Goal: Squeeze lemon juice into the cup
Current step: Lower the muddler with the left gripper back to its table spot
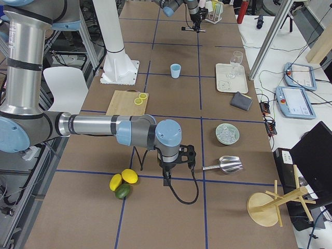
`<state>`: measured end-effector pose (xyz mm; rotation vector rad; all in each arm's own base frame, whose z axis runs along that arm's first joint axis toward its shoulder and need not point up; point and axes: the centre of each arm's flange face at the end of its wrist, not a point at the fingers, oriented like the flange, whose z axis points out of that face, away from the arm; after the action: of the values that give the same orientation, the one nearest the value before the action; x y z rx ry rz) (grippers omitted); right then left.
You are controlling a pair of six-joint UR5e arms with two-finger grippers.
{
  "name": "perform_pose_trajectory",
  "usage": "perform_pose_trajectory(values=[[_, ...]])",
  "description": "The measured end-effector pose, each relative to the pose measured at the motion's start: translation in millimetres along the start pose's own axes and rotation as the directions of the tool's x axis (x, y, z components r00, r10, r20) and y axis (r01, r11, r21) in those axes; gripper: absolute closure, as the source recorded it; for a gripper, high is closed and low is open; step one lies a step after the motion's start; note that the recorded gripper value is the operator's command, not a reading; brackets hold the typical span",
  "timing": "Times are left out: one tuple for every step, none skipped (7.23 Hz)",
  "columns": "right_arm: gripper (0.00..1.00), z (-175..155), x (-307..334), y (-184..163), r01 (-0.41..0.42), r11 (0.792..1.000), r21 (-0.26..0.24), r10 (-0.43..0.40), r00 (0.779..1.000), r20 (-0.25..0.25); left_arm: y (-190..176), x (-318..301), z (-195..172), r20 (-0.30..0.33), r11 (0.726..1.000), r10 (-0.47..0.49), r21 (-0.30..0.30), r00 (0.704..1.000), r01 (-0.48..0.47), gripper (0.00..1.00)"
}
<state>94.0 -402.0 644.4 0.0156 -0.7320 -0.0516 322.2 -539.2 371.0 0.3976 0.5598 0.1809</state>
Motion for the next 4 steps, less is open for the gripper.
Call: perform_pose_trajectory(values=[[0.0,0,0,0,0.0,1.0,0.0,0.0,1.0,-0.001,7,-6,18,0.021,0.996,-0.087,-0.031,0.996,0.087,1.0],[0.0,0,0,0,0.001,1.0,0.0,-0.001,1.0,-0.001,11,-11,37,0.044,0.984,-0.165,-0.055,0.985,0.167,1.0],[0.0,0,0,0,0.001,1.0,0.001,-0.001,1.0,-0.001,15,-16,55,0.065,0.975,-0.206,-0.073,0.976,0.211,1.0],[0.0,0,0,-1,0.001,1.0,0.001,-0.001,1.0,-0.001,18,-22,69,0.083,0.969,-0.222,-0.088,0.971,0.229,1.0]])
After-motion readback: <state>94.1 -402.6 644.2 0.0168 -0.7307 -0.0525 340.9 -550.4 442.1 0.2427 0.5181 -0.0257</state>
